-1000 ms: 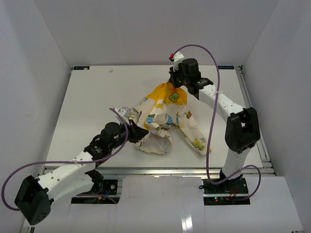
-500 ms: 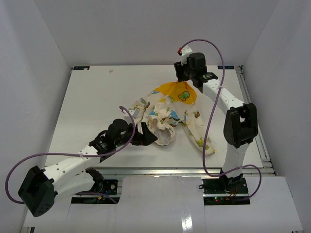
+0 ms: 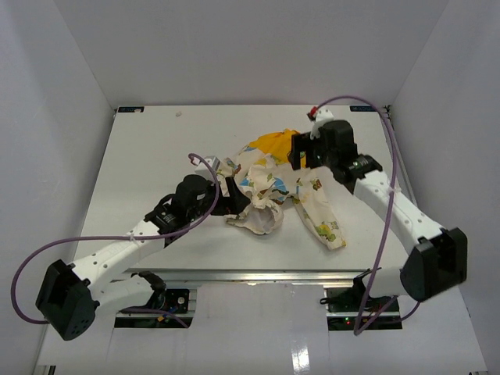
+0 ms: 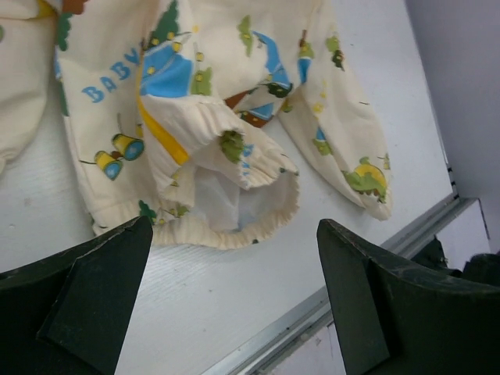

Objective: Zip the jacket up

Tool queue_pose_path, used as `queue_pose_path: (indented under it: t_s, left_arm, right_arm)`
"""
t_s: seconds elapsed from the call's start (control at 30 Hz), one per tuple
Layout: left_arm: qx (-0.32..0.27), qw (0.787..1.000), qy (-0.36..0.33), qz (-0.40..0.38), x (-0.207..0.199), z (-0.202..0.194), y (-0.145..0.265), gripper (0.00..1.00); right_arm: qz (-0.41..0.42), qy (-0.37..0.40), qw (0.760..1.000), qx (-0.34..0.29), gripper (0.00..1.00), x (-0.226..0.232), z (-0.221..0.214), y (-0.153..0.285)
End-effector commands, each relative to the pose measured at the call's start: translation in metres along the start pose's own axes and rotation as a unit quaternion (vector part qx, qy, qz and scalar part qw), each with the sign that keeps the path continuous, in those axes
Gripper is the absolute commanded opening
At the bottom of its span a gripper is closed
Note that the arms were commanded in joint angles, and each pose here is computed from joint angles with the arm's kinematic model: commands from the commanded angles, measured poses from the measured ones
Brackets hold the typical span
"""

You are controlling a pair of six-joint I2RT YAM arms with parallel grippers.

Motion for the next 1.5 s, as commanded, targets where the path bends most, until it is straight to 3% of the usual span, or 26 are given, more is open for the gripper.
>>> queue_pose_path:
  t_s: [0.0, 0.2, 0.27, 0.43, 0.6, 0.7, 0.73, 0.8, 0.87, 0.9, 0.97, 1.13, 1.33, 1.47]
  left_arm:
    - [-0.047, 0.996, 0.041, 0.063, 0.036, 0.023, -0.011, 0.96]
    - [-0.065, 0.989, 0.092, 0.098, 0.097, 0.032, -0.028, 0.85]
    - [-0.054, 0.987, 0.102, 0.115, 0.121, 0.021, -0.041, 0.68]
    - [-0.016, 0.987, 0.097, 0.123, 0.144, 0.0, -0.067, 0.77]
    - [0.024, 0.985, 0.102, 0.134, 0.156, -0.014, -0.085, 0.79]
    - [0.046, 0.982, 0.103, 0.154, 0.165, -0.018, -0.096, 0.75]
    - [0.047, 0.981, 0.102, 0.156, 0.167, -0.017, -0.099, 0.67]
    - [0.042, 0.981, 0.1, 0.161, 0.169, -0.01, -0.102, 0.46]
    - [0.038, 0.977, 0.102, 0.184, 0.175, -0.004, -0.102, 0.11]
    - [0.033, 0.974, 0.107, 0.198, 0.179, 0.003, -0.101, 0.04]
    - [0.02, 0.967, 0.12, 0.223, 0.19, 0.013, -0.096, 0.0]
    - [-0.051, 0.952, 0.217, 0.209, 0.229, 0.029, -0.063, 0.0]
    - [-0.086, 0.935, 0.239, 0.247, 0.259, 0.03, -0.047, 0.0]
    - [-0.15, 0.927, 0.239, 0.249, 0.268, 0.043, -0.022, 0.0]
  right_arm:
    - [-0.053, -0.08, 0.994, 0.05, 0.88, -0.021, -0.094, 0.011]
    - [-0.055, -0.125, 0.99, 0.021, 0.87, -0.032, -0.149, 0.033]
    - [-0.05, -0.128, 0.99, 0.002, 0.87, -0.034, -0.156, 0.034]
    - [-0.059, -0.128, 0.99, -0.031, 0.88, -0.041, -0.17, 0.035]
    - [-0.076, -0.125, 0.989, -0.026, 0.87, -0.045, -0.173, 0.026]
    - [-0.095, -0.118, 0.988, -0.01, 0.86, -0.048, -0.175, 0.02]
    - [-0.104, -0.115, 0.988, -0.007, 0.86, -0.05, -0.176, 0.019]
    - [-0.125, -0.112, 0.986, -0.01, 0.81, -0.055, -0.177, 0.017]
    - [-0.165, -0.104, 0.981, -0.01, 0.64, -0.062, -0.177, 0.013]
    - [-0.186, -0.1, 0.977, -0.009, 0.56, -0.066, -0.175, 0.01]
    - [-0.212, -0.091, 0.973, -0.011, 0.38, -0.072, -0.169, 0.006]
    - [-0.261, -0.084, 0.962, -0.004, 0.16, -0.098, -0.146, -0.011]
    - [-0.292, -0.03, 0.956, -0.022, 0.14, -0.11, -0.102, -0.021]
    - [-0.283, 0.001, 0.957, -0.062, 0.14, -0.108, -0.052, -0.026]
Point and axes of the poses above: each gripper's point midway between its finger pads, its own y axis back along the fingers, its own x axis along the line the jaws close on, z = x × y, the point moved 9 cm from there along y, back along the fingers, and after that the axes turned 8 degrees about -y, right-handed, at the moved point
